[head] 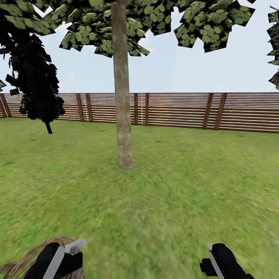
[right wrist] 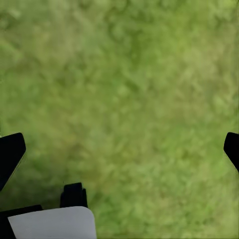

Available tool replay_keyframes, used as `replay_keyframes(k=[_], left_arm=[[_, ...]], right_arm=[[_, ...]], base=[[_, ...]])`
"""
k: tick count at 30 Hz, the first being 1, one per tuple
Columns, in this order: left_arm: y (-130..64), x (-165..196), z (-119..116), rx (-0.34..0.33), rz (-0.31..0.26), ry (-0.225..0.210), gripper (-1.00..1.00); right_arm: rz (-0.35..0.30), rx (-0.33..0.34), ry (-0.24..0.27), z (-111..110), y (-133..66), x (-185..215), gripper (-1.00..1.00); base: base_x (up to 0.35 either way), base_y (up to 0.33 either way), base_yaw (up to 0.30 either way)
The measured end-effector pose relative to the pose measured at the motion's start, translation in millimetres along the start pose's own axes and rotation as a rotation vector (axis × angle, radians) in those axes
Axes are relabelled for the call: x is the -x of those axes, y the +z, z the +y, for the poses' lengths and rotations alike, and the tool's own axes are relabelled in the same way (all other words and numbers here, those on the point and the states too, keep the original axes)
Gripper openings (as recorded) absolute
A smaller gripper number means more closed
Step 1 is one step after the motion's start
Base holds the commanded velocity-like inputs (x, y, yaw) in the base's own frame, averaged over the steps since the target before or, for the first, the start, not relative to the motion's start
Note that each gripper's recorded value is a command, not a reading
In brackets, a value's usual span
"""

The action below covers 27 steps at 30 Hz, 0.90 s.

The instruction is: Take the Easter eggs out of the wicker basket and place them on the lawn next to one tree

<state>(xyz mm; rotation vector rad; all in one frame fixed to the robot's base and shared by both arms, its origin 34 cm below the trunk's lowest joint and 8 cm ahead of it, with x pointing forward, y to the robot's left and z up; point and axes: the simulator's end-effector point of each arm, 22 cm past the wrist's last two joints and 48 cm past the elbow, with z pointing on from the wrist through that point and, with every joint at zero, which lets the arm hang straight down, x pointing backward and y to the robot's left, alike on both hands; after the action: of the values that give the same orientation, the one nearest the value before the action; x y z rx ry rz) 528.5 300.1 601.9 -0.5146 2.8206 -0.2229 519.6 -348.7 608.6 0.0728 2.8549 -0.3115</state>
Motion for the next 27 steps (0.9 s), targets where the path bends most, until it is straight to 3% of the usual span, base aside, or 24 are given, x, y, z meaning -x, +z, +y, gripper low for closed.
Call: replay_keyframes(k=[27], left_arm=[[0.8, -1.7, -4.1, -0.002, 0.003, 0.014, -1.0]], right_arm=[[0.0, 0.0, 0.001, -0.2, 0.0, 0.0, 1.0]], base=[[0.341, 0.0, 0.0]])
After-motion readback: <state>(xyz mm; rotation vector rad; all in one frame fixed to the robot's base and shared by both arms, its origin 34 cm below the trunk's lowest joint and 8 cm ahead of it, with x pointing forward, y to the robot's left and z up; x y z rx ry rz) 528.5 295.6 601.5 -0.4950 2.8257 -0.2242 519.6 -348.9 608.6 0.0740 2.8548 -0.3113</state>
